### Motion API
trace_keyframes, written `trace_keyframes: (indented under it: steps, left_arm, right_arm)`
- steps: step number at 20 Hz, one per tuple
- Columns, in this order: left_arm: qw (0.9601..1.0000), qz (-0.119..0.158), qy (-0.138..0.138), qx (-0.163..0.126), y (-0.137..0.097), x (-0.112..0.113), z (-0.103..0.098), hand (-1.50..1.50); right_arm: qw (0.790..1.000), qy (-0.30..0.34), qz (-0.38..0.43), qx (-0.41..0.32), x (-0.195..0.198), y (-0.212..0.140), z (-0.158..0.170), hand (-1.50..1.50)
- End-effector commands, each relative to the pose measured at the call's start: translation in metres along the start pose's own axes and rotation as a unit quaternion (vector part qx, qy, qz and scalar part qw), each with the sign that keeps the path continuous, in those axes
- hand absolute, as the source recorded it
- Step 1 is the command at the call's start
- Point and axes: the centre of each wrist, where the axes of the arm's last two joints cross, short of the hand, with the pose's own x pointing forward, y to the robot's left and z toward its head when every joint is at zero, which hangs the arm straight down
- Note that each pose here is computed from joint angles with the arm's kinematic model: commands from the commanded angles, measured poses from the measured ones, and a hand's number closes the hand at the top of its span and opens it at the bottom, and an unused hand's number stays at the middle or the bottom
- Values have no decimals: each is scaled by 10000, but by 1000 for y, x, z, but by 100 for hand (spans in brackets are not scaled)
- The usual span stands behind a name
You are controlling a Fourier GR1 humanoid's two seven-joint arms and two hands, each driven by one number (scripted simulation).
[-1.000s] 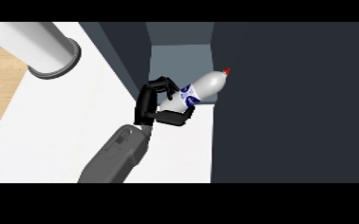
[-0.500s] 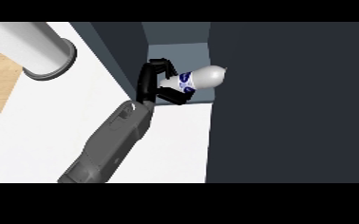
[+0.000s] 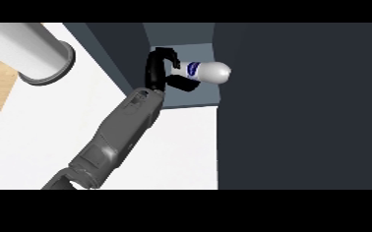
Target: Pick up the bottled water, place it into the cabinet and close the cabinet
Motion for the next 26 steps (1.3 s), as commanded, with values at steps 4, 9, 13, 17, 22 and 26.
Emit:
trace_keyframes:
  steps: [4,9,13,17,22,26]
  left_arm:
    - [9943,-839,1,660,7,6,-20,-150]
    - [9923,-829,-251,882,1,15,-22,-150]
    - [9948,83,-778,655,7,43,-37,-150]
    - [9812,1402,-1237,467,-4,69,-35,150]
    - [9713,1956,-1354,-63,1,49,-30,150]
    - [9697,2011,-1369,-226,-9,62,-22,150]
  right_arm:
    - [9995,-198,-224,-75,12,-1,-7,-150]
    - [9991,-294,-305,39,17,-5,-5,-150]
    - [9993,-176,-322,85,13,-1,-3,-150]
    - [9985,-228,-478,119,10,6,-2,-150]
    - [9991,-227,-321,134,16,5,-6,-150]
    - [9989,-346,-310,21,26,10,-17,-150]
